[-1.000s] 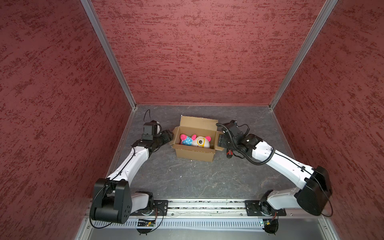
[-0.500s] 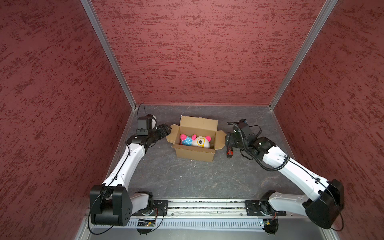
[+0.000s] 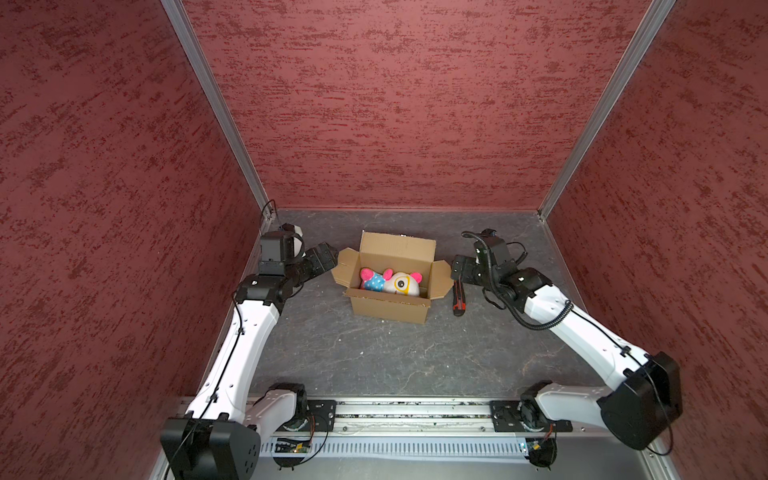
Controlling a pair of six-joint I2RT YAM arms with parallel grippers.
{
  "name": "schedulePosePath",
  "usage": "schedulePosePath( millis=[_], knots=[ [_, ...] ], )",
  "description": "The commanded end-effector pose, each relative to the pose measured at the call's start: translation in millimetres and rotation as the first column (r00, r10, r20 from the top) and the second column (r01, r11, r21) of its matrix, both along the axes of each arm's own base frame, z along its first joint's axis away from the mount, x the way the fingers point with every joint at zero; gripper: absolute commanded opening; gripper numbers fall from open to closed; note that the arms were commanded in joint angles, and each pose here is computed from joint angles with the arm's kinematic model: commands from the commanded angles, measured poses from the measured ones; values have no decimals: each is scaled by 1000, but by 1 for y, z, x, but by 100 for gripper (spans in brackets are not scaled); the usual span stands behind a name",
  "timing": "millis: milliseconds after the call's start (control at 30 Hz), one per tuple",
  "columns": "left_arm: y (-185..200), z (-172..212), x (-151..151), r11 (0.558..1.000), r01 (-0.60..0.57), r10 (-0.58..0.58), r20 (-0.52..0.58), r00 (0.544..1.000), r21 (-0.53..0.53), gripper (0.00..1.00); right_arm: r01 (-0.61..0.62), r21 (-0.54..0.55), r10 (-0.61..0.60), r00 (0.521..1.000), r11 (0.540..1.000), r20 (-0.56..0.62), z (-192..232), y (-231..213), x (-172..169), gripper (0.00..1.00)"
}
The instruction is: Unpack the express box
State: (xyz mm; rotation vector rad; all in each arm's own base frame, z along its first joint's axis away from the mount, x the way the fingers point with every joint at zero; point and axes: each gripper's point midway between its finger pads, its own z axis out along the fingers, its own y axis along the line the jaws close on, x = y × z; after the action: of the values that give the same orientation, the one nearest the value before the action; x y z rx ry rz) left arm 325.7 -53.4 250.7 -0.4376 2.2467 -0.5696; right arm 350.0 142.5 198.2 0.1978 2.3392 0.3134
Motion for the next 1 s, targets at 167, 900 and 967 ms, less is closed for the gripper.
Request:
schedulePosePath(
  millis=[167, 900, 967],
  knots=[
    [19, 0, -34, 994, -75, 80, -69, 994, 80, 100, -71, 60, 66, 995, 996, 80, 9, 6, 40, 99],
    [-6, -88, -130, 974, -217, 226, -235, 945, 63, 100, -207, 187, 192, 977, 960, 92, -12, 5, 134, 99],
    [-10, -100, -137, 972, -230, 237, -249, 939, 55, 100, -223, 195, 208, 973, 955, 97, -13, 9, 141, 99]
  ],
)
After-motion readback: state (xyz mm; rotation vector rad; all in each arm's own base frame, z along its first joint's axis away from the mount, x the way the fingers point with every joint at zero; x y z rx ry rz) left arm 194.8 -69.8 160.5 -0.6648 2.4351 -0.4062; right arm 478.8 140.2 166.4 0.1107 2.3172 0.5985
